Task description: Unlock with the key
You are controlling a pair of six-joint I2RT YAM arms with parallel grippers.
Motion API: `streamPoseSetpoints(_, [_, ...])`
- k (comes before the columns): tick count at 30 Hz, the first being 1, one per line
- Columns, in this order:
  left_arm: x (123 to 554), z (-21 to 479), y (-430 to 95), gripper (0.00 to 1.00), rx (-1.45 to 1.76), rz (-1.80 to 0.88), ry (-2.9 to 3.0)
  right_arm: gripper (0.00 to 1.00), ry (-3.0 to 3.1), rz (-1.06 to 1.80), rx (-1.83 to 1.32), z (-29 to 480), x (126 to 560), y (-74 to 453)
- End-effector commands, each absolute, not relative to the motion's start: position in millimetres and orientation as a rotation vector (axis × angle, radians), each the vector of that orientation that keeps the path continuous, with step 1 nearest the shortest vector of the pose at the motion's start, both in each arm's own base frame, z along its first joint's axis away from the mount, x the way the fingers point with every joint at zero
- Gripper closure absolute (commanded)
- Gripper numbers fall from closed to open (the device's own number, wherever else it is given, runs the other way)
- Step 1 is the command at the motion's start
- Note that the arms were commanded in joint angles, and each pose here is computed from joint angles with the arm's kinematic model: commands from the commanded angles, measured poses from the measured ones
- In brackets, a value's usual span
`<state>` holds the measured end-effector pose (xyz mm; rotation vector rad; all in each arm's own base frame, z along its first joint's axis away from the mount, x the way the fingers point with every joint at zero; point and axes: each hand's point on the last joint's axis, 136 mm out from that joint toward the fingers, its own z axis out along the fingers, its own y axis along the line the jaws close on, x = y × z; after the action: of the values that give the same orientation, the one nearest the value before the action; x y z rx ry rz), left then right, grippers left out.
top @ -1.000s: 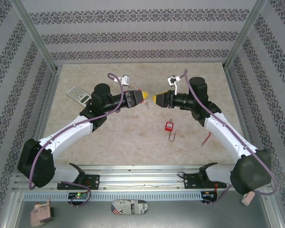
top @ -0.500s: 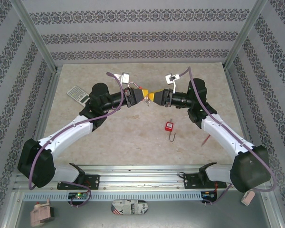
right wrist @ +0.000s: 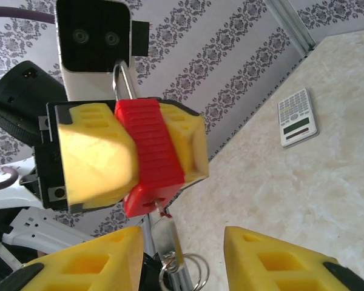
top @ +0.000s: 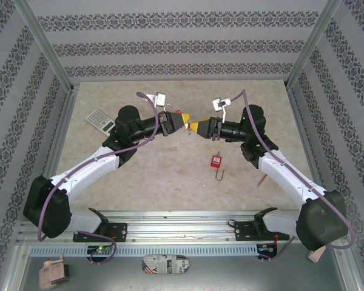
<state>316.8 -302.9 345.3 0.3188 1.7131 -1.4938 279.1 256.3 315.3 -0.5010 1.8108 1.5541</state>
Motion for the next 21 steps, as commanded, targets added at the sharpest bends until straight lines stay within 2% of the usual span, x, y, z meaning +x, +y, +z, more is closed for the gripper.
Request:
streamPoseSetpoints(1, [320.9,375.2,-301.1,1.00,0.344,-1.477,1.593,0.58,1.768,1.576,-0.543,323.7,265.8,257.2])
streamPoseSetpoints(4, [320.8,376.2,-302.4,1.00,0.348,-1.488,1.587,0.58,1.764,1.571,-0.538,323.5,265.1,256.9])
streamPoseSetpoints(17, [317.7,379.9,-304.1,1.00,0.355,-1.526,1.560,0.72,1.760,1.605,-0.550,321.9,273.9,269.4])
streamPoseSetpoints(21, [316.1,379.8,-306.2,1.00,0.366,-1.540,1.557,0.83,1.755,1.598,-0.545,323.3,275.5,268.8])
